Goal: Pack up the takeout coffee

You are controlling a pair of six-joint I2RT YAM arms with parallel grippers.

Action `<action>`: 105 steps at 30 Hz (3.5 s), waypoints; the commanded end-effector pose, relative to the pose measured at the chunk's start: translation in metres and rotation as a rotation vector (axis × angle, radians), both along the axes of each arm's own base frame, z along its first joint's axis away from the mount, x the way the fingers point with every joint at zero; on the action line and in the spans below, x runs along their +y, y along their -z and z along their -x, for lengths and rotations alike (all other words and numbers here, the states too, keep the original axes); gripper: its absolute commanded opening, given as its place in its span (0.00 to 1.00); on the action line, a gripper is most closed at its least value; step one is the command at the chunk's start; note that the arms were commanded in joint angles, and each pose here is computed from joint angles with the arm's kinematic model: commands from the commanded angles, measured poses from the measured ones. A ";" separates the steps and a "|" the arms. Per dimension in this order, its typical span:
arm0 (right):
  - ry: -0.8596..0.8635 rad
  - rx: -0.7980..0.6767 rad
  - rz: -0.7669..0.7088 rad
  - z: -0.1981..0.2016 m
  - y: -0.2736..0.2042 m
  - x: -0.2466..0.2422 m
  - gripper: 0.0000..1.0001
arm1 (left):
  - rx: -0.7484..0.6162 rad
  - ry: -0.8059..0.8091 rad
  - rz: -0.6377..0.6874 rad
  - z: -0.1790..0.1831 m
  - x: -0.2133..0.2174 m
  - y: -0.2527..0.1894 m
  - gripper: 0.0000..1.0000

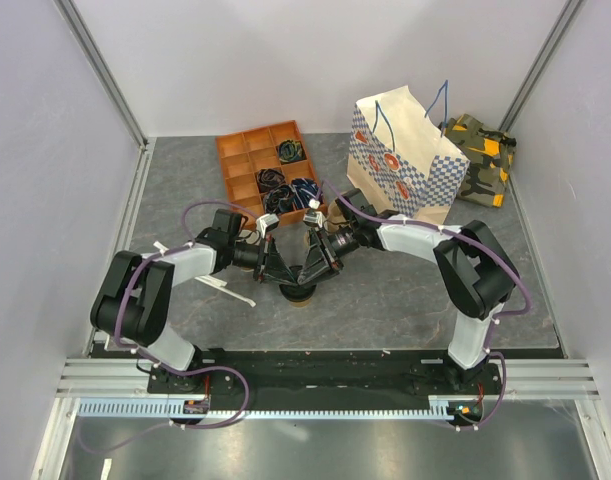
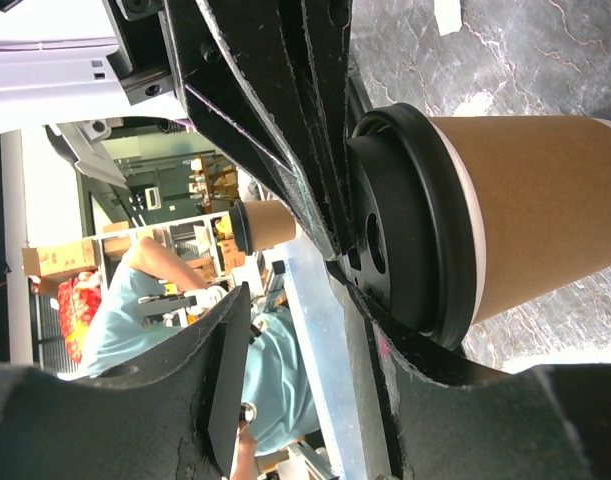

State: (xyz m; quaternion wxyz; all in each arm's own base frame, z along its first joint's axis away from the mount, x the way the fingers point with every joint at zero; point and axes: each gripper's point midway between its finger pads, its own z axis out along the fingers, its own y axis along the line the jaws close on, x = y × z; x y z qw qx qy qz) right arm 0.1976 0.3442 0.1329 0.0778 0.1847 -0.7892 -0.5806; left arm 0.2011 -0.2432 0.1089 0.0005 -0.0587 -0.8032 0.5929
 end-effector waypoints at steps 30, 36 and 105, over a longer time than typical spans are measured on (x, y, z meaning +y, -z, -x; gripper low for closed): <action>-0.011 -0.082 0.054 -0.010 0.025 -0.001 0.51 | -0.154 -0.033 0.024 0.003 0.002 -0.026 0.02; -0.006 -0.115 -0.018 -0.015 -0.015 0.009 0.52 | -0.180 -0.015 0.064 0.017 0.000 -0.040 0.03; 0.056 -0.226 -0.121 -0.044 -0.073 0.027 0.57 | -0.391 0.011 0.052 0.019 -0.008 -0.091 0.26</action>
